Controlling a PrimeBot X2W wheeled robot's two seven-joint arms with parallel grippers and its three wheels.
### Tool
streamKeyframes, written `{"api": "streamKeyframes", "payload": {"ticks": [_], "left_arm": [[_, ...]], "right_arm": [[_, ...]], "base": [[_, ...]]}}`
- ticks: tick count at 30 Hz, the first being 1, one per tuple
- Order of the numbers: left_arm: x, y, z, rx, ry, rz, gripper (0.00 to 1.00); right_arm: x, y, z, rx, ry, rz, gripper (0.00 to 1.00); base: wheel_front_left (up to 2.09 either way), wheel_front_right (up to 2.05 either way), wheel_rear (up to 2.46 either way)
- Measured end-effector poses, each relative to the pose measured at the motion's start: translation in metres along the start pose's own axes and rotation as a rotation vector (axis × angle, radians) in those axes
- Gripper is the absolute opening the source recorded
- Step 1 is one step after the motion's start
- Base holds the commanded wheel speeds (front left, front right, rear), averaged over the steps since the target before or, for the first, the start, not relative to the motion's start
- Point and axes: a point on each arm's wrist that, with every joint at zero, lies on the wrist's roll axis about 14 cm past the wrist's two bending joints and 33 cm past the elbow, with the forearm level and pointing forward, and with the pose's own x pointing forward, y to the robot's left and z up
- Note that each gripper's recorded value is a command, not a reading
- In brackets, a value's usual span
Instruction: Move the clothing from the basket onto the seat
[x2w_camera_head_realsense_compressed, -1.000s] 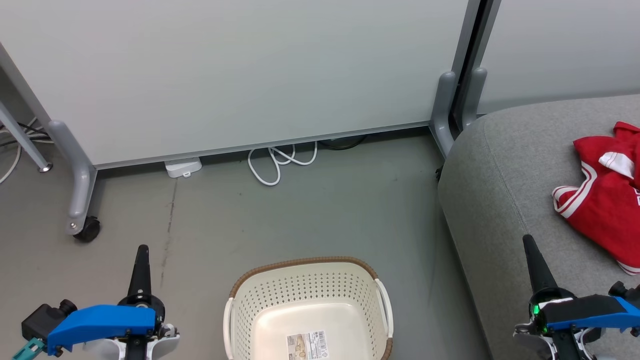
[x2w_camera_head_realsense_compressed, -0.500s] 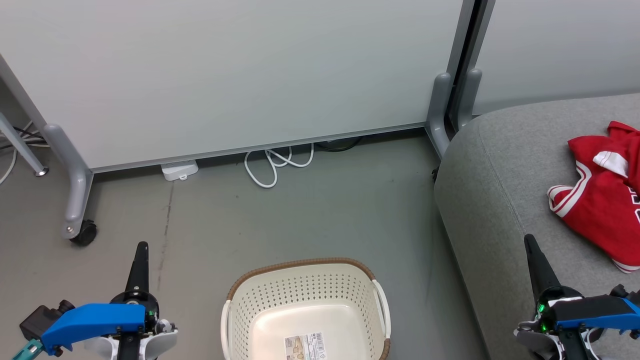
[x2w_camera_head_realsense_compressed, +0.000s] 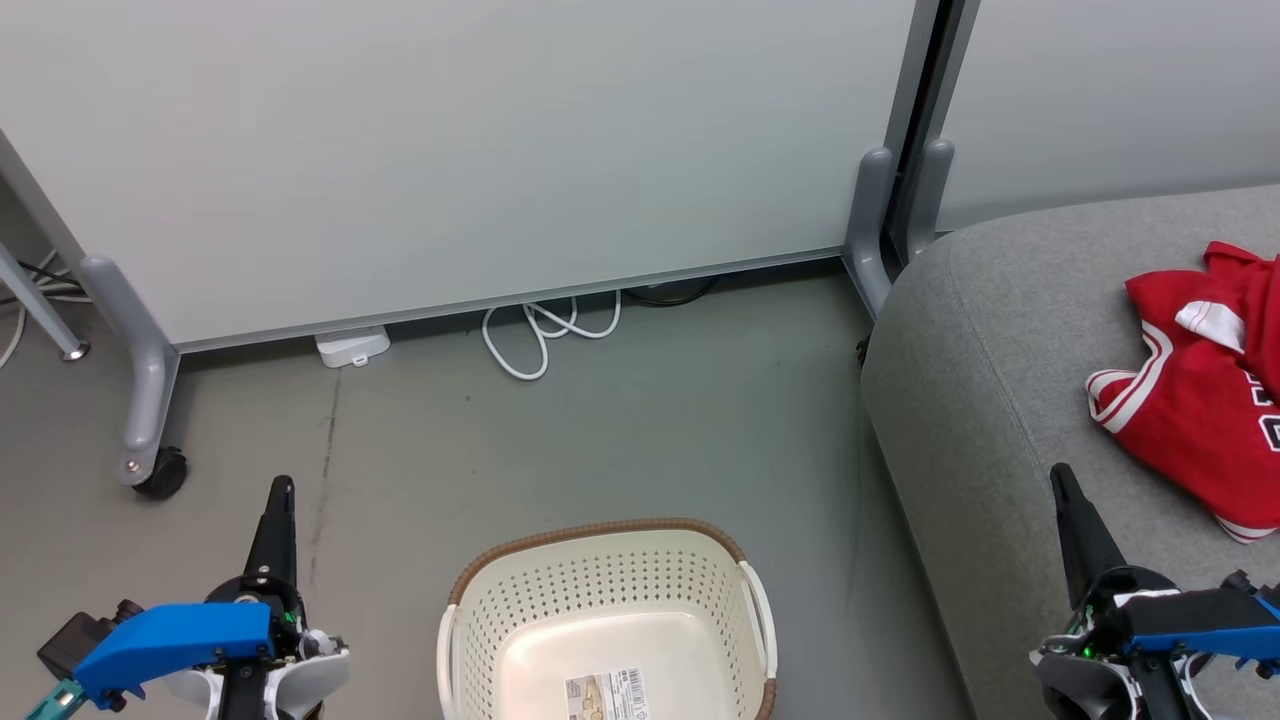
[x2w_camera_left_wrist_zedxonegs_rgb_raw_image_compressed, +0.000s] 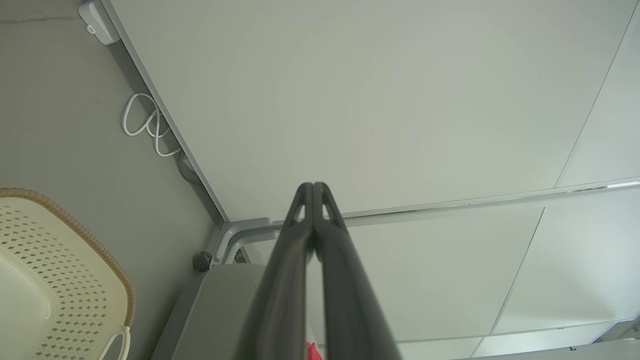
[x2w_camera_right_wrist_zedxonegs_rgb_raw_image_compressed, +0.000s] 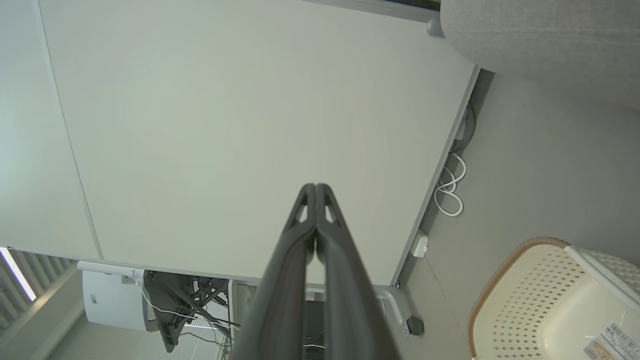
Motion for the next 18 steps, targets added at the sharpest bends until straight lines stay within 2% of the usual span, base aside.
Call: {"api": "streamKeyframes", "payload": {"ticks": [18], "left_arm": [[0.0032, -0.0093, -0.0020, -0.126, 0.017, -0.035, 0.00]], "right_arm": [[-0.0027, 0.0040, 0.0056, 0.126, -0.006, 0.020, 0.00]], "base": [[0.00, 0.00, 0.00]]}}
